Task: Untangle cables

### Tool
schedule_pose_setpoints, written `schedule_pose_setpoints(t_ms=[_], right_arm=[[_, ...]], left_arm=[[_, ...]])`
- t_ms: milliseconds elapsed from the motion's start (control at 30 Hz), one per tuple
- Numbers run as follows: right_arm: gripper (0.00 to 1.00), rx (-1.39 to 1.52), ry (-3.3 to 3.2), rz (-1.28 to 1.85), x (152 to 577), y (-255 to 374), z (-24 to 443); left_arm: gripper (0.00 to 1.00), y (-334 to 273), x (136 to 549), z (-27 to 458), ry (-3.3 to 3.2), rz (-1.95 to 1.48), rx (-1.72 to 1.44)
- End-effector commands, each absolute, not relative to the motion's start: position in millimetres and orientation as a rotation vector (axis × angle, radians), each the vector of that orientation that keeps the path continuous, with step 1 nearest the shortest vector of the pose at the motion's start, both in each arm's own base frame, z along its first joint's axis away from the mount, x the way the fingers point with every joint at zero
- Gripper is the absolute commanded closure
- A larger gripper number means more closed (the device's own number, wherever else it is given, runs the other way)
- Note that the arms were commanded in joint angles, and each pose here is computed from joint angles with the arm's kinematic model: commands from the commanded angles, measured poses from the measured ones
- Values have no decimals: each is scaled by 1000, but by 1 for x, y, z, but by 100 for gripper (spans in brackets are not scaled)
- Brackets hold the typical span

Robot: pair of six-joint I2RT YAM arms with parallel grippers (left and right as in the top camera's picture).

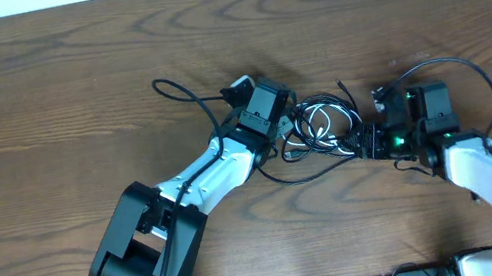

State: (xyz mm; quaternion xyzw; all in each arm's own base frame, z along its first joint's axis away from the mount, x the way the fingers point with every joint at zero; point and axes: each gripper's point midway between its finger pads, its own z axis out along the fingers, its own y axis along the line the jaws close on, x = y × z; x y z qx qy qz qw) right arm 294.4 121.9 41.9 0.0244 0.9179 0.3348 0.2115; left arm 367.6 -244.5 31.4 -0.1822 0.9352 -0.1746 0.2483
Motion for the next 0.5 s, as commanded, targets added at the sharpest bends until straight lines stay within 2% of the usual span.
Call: schedule_pose_setpoints(t_ms=[0, 100, 333, 467], right_arm=[[52, -157, 2480, 878, 292, 135, 58], [58, -224, 2520, 760, 287, 145, 47], [59, -257, 2544, 234, 287, 136, 27], [57, -215, 2549, 83, 290, 119, 21]], left_arm=[[92, -247, 369, 41, 2541, -500, -459], [93, -247, 369, 41, 2542, -500, -459], [92, -246, 367, 39, 2553, -489, -460], [92, -244, 365, 37, 2564, -477, -461]])
